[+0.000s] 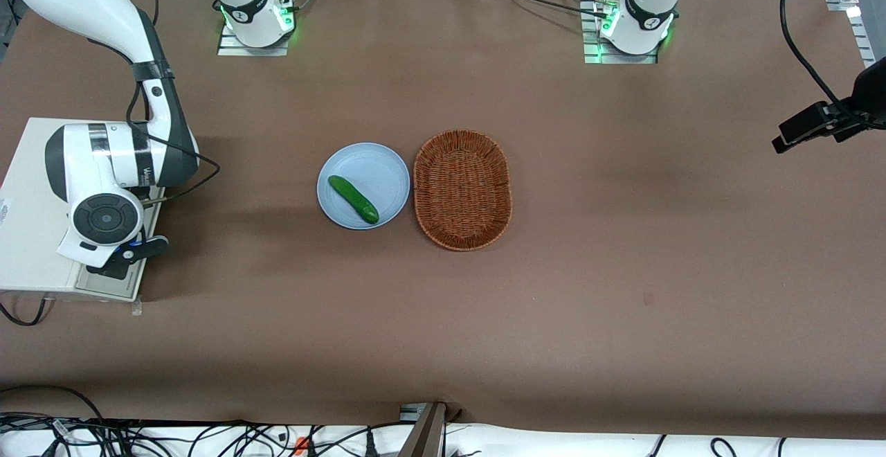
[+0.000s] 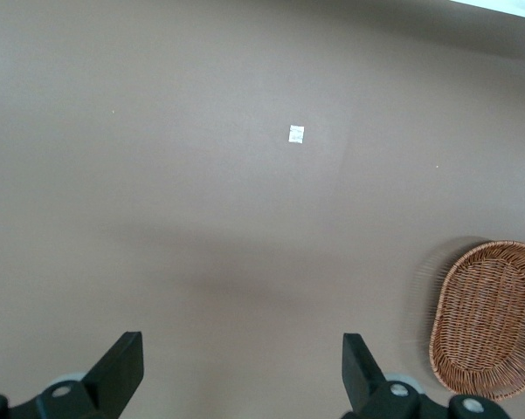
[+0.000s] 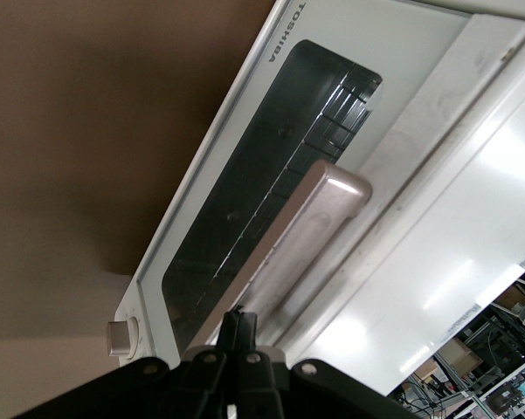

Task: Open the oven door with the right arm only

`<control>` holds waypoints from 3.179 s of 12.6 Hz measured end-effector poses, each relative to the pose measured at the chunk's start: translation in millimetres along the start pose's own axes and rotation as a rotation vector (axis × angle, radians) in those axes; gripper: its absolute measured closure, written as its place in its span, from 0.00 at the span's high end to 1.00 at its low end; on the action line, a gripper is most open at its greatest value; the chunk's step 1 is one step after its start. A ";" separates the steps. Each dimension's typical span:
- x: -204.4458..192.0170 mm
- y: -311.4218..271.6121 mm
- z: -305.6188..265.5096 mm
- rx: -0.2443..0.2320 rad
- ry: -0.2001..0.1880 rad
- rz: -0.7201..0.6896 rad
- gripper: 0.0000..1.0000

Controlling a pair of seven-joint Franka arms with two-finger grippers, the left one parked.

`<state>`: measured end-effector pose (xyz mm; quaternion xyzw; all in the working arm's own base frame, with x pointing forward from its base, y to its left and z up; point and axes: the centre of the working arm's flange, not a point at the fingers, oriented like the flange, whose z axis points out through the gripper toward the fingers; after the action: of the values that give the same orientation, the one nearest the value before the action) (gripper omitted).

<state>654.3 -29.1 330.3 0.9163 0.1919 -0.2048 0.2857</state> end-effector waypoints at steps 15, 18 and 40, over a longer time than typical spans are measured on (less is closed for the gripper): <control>-3.5 10.1 7.9 0.023 -0.003 0.035 0.01; -1.9 5.9 4.0 0.048 0.008 0.054 0.01; 94.7 -116.6 58.9 0.329 0.154 0.078 0.01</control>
<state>663.8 46.6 188.1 0.9704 0.1414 -0.1513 0.1240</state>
